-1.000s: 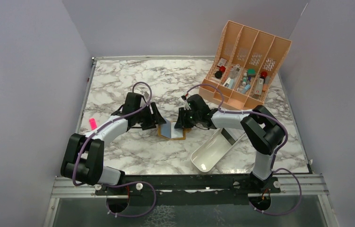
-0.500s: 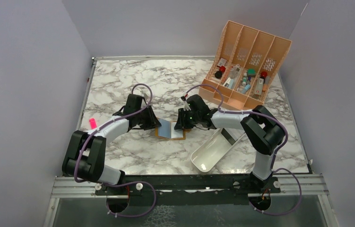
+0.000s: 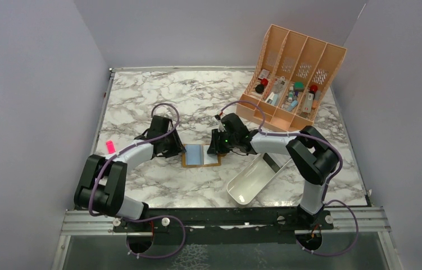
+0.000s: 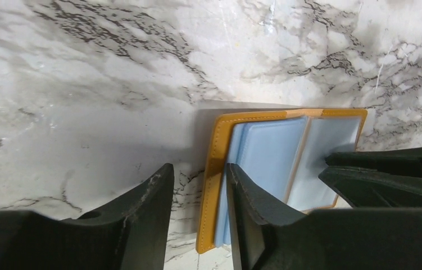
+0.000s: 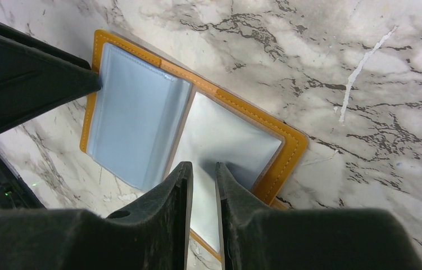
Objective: Put the credit cards into the card holder
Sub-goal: Open the card holder at the center of the board, then pick up the credit card from the storage box.
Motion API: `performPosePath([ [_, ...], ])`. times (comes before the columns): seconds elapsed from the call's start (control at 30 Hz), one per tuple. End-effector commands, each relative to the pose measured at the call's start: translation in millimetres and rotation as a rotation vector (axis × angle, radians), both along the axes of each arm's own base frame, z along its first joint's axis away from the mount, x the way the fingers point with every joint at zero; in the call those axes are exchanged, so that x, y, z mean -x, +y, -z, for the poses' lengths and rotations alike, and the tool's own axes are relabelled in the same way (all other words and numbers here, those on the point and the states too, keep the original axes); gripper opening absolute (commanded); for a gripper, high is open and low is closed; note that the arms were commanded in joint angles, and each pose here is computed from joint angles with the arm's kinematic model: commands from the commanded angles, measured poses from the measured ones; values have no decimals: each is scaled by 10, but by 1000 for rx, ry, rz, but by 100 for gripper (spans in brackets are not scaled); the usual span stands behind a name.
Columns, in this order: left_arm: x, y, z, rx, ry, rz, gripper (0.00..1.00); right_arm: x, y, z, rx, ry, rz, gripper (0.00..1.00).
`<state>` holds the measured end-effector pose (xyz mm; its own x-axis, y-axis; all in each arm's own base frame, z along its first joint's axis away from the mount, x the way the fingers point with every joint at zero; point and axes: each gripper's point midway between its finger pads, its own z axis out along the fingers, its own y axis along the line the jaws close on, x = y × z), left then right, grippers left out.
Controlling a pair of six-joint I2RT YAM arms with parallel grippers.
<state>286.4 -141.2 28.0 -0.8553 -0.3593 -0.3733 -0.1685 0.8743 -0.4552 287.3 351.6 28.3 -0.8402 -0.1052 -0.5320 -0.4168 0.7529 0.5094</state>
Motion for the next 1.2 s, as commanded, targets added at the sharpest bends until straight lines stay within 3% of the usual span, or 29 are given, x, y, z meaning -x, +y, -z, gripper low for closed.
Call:
performPosePath([
  [0.0, -16, 101, -98, -42, -28, -28, 44, 65, -177, 76, 75, 12, 15, 27],
  [0.33, -31, -235, -580, 141, -100, 85, 49, 73, -70, -519, -34, -65, -30, 35],
  [0.6, 10, -477, -991, 275, -184, 212, 50, 30, -210, -873, -4, -171, -26, 38],
  [0.87, 104, -593, -760, 323, -85, 278, 40, -9, -687, -1114, 183, -298, 16, 39],
  [1.17, 107, -754, -688, 361, -48, 343, 39, 67, -1533, -1050, 551, -401, 36, 45],
])
